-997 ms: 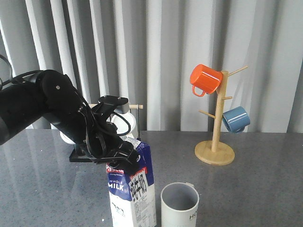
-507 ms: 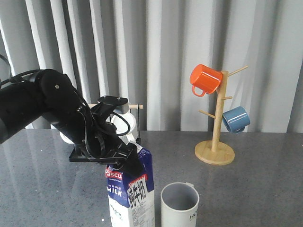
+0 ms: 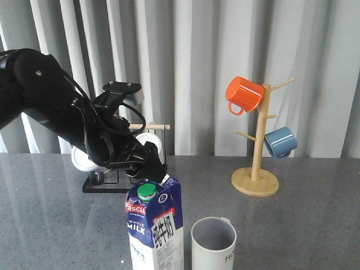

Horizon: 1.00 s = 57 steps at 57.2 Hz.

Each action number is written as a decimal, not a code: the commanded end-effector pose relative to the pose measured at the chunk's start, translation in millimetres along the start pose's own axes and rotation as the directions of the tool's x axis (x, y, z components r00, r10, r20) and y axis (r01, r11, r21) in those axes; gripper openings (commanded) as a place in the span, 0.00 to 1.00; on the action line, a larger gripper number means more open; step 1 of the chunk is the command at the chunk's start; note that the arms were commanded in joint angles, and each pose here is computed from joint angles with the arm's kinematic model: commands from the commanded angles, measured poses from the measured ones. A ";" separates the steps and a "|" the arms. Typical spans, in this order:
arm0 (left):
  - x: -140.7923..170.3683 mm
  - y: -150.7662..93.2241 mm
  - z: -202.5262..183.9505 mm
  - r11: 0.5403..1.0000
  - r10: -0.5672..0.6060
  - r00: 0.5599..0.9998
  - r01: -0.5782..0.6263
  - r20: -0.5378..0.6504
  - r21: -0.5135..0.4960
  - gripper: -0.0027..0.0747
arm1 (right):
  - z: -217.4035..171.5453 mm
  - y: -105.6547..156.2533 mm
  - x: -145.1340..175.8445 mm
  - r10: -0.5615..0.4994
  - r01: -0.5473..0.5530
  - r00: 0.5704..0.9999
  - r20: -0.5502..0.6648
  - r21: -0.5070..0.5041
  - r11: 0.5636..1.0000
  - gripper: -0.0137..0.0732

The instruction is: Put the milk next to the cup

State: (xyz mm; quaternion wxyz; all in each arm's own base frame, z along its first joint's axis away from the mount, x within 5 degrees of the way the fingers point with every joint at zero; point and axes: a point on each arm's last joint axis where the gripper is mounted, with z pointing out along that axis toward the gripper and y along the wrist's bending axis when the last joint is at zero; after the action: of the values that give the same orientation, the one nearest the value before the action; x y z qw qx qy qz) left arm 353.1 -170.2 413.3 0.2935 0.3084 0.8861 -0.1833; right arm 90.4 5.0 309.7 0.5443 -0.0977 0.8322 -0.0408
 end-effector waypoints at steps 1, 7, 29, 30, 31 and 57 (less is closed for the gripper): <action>-5.1 -16.0 -46.8 0.999 0.021 0.994 -0.018 0.109 -0.028 0.79 | -3.5 -1.8 -13.5 -0.015 0.014 0.996 0.087 0.007 1.000 0.15; -2.9 -16.6 -63.0 0.996 0.018 0.992 -0.006 0.127 -0.089 0.79 | -3.5 -1.8 -13.5 -0.015 0.014 0.996 0.087 0.007 1.000 0.15; 17.2 -30.9 -154.9 0.948 0.044 0.961 0.046 0.272 -0.316 0.36 | -3.5 -1.7 -13.5 -0.014 0.013 0.996 0.087 0.007 1.000 0.15; 19.0 -32.6 -160.9 0.945 0.050 0.958 0.046 0.282 -0.324 0.31 | -3.5 -1.7 -13.5 -0.014 0.013 0.996 0.087 0.007 1.000 0.15; 20.3 -33.9 -164.8 0.944 0.054 0.956 0.046 0.289 -0.328 0.28 | -3.5 -1.7 -13.5 -0.014 0.013 0.996 0.087 0.007 1.000 0.15; 99.8 -70.2 -237.2 0.932 0.016 0.915 0.133 0.404 -0.337 0.02 | -3.5 -1.7 -13.5 -0.014 0.013 0.996 0.087 0.007 1.000 0.15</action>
State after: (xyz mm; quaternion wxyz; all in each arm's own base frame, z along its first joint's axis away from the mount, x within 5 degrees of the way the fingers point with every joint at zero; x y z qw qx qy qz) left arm 169.7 -67.2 541.0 0.4923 0.1989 0.8441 -0.0743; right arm 90.4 5.0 309.7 0.5443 -0.0977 0.8322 -0.0408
